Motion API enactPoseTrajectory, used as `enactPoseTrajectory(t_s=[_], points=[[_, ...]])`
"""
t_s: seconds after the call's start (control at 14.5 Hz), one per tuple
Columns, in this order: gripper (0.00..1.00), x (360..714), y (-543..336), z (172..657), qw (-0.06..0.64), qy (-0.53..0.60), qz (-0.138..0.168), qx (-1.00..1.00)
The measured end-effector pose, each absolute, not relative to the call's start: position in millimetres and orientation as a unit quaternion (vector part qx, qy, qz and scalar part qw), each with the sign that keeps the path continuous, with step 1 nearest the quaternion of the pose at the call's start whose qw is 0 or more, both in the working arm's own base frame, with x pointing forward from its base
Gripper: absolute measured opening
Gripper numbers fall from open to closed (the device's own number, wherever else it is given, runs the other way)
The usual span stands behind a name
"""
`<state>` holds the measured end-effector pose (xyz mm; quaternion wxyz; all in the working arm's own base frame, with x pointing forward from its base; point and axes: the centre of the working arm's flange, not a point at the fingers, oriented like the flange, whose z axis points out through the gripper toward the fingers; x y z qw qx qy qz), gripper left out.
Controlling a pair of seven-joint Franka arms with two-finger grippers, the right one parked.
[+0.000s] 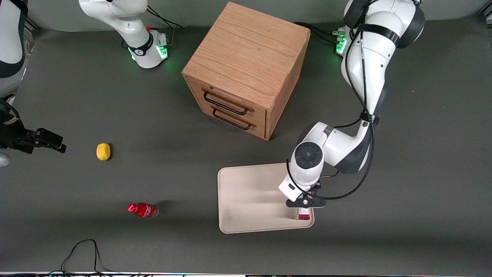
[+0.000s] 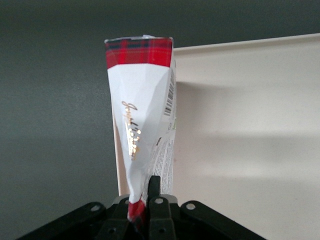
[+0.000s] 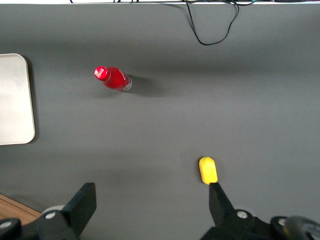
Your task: Place red cookie box on tray
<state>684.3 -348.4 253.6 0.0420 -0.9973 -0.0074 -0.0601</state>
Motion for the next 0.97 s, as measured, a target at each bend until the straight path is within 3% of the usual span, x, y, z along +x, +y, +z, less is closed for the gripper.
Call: enactPoseTrajectory(t_s=[0.55,0.62,0.97], points=[[0.06,685.1,-349.2,239.5,0.033,-0.033,-0.070,-0.996],[0.11,686.3,-349.8,238.4,0.028,-0.032,-0.077,-0.996],[0.63,695.6,-343.6,257.2,0.009,-0.037,-0.110,-0.993]])
